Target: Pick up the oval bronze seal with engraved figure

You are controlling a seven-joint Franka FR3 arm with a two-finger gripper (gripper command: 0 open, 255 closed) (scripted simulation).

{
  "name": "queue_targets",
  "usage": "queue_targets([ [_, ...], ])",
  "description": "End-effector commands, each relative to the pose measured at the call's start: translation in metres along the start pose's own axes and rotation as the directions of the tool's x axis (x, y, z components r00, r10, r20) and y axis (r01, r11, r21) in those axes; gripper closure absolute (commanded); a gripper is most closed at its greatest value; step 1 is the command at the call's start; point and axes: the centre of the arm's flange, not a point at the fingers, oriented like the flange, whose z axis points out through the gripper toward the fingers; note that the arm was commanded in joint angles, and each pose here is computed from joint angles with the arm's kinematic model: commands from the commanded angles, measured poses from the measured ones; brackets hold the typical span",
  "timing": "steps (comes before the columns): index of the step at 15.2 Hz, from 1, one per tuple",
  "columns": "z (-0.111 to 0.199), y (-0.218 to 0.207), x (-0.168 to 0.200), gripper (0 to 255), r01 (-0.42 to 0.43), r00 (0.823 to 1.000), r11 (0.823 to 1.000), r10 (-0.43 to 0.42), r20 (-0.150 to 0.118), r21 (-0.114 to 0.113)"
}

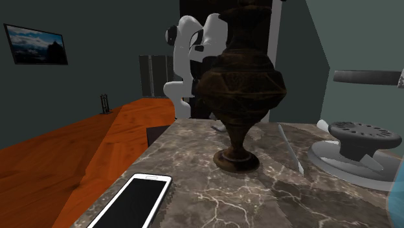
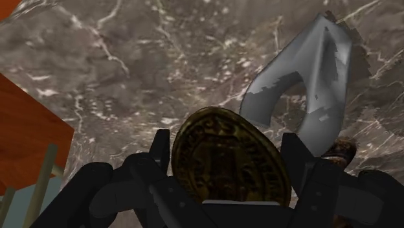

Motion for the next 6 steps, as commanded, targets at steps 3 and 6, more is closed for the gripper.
queue_targets([
  [3, -0.017, -0.003, 0.009, 255, 0.0, 1.0, 1.0, 0.0, 0.0, 0.0],
  [6, -0.023, -0.004, 0.012, 255, 0.0, 1.0, 1.0, 0.0, 0.0, 0.0],
])
